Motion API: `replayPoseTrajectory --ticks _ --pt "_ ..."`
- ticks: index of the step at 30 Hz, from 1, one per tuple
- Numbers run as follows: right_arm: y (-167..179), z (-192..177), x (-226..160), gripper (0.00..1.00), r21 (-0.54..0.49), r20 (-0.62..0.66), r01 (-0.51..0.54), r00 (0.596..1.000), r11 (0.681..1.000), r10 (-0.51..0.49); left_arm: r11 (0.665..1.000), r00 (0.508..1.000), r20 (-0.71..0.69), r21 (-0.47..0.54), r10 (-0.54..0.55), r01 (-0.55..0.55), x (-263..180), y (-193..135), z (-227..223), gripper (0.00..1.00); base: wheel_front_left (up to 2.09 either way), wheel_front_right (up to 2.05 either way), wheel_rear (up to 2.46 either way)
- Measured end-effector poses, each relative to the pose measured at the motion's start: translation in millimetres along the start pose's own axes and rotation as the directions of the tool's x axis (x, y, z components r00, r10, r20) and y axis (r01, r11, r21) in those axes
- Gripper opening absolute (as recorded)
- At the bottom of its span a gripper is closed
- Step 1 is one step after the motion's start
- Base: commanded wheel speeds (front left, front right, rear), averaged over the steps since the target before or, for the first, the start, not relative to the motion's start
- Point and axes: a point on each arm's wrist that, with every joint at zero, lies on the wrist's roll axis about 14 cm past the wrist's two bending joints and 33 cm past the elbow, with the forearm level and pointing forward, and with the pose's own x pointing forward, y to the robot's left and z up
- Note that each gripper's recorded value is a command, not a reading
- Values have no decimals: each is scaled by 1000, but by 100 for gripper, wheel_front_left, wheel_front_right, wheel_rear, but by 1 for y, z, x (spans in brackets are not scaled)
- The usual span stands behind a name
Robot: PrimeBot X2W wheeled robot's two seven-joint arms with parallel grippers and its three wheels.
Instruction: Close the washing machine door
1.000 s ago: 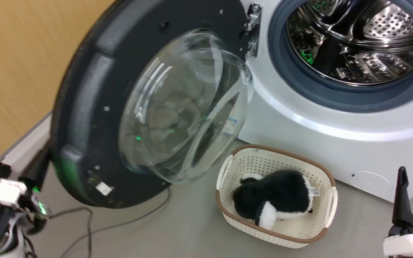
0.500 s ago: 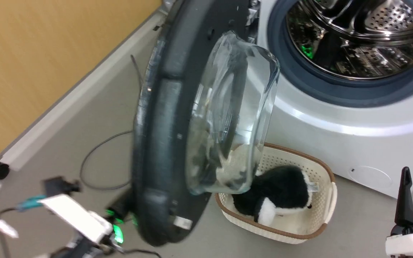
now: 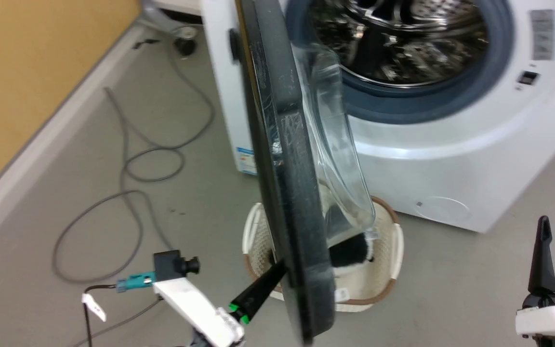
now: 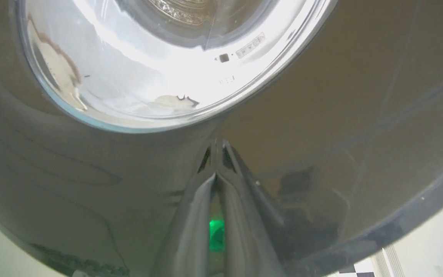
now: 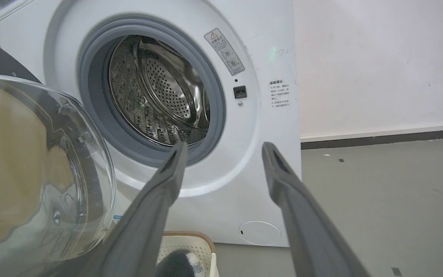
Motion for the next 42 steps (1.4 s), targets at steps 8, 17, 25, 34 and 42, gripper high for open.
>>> replayPoseTrajectory --ticks 8,17,25,34,42 --pt "-38 16 -20 100 -25 31 108 994 994 -107 999 994 -105 31 -38 41 52 -9 -41 0 0 0 0" --pt "-75 29 -49 100 -51 52 218 975 975 -215 995 975 -215 66 -54 70 95 -14 -86 0 0 0 0" --pt "-91 37 -66 100 -63 69 272 961 960 -267 996 961 -274 57 -49 67 113 -13 -113 0 0 0 0" --pt "-91 45 -70 100 -59 90 273 959 960 -267 983 981 -183 154 -67 96 109 -17 -94 0 0 0 0" --pt "-83 53 -66 100 -53 114 251 963 967 -244 750 1000 6 661 -18 10 93 12 -25 0 0 0 0"
